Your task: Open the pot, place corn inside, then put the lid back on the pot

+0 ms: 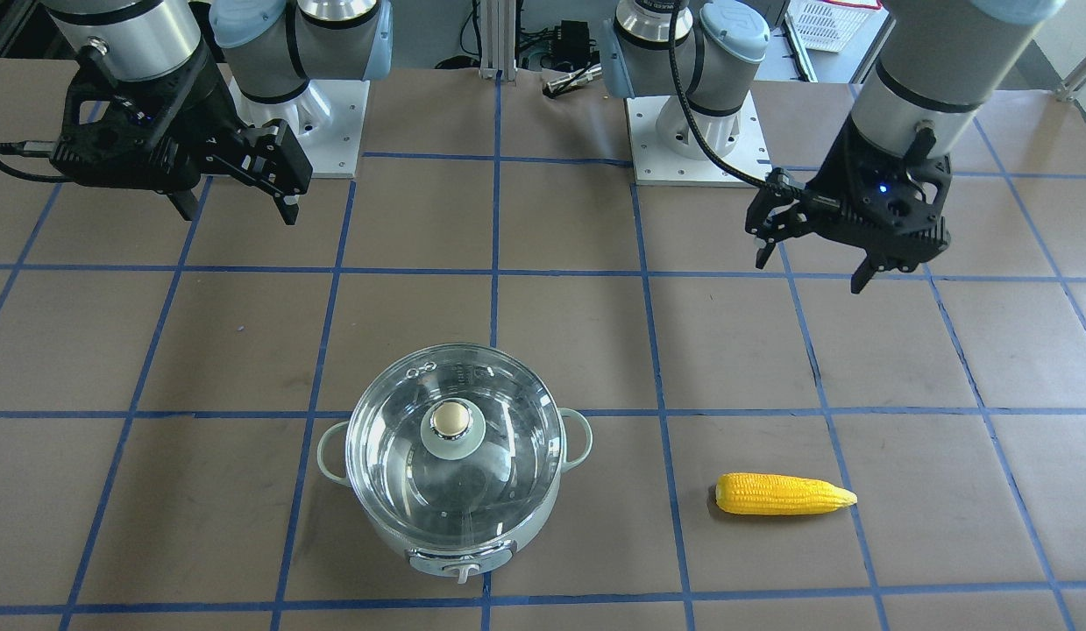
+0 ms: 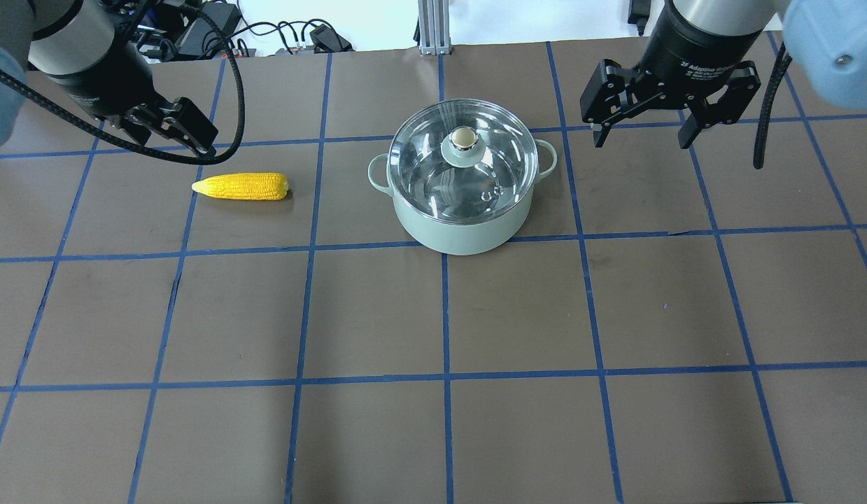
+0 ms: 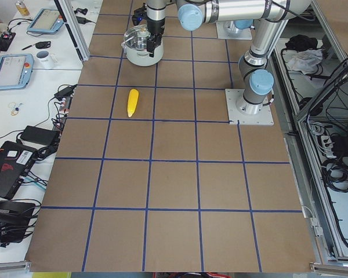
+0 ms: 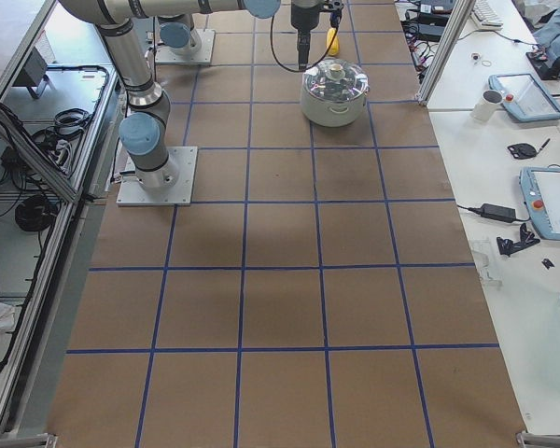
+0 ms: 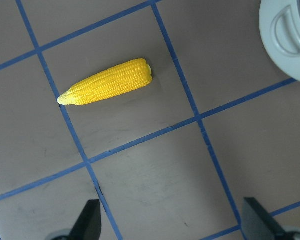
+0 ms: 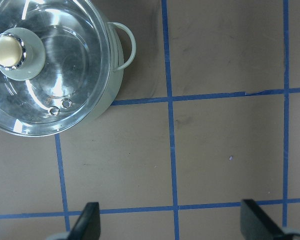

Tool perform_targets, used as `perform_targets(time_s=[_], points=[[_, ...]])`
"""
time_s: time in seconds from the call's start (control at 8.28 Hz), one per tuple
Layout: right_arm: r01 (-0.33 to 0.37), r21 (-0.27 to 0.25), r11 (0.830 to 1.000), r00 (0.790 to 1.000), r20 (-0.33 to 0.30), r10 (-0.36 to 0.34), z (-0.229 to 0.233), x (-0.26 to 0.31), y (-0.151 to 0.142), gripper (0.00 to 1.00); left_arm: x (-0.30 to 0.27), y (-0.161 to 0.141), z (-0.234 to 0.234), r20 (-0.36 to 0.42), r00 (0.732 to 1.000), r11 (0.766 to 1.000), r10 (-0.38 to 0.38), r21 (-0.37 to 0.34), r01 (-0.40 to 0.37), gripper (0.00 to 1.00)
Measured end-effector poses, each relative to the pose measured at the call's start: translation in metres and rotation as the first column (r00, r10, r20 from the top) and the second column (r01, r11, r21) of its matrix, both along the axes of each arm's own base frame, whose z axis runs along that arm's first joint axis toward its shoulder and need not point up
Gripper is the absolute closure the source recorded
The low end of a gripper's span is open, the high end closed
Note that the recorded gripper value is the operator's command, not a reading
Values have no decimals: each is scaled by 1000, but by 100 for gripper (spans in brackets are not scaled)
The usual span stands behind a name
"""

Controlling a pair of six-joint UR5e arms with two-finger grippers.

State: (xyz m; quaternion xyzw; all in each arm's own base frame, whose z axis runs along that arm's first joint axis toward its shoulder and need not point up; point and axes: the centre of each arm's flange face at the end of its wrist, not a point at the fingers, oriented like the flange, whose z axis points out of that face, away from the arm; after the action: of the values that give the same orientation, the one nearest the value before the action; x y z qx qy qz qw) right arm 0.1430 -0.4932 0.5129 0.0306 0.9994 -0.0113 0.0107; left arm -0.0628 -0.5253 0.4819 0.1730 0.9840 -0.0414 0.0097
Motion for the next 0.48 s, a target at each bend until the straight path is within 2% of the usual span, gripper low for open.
perform_targets(time_s=[0.12,0.24,0.48], points=[[0,-1,1000,1000,1,0,-1,0,-1,0,19,-14,-13,9,995,995,-100,7,100,0],[1,-3,1000,1000,2,-1,-2,1,-2,0,33,-27,-24,22,980,980,-198,0,198,0],[45,-27,999,999,15,-45,-14,11,-20,0,48,-50,-45,61,917,918,-394,-20,396,0]])
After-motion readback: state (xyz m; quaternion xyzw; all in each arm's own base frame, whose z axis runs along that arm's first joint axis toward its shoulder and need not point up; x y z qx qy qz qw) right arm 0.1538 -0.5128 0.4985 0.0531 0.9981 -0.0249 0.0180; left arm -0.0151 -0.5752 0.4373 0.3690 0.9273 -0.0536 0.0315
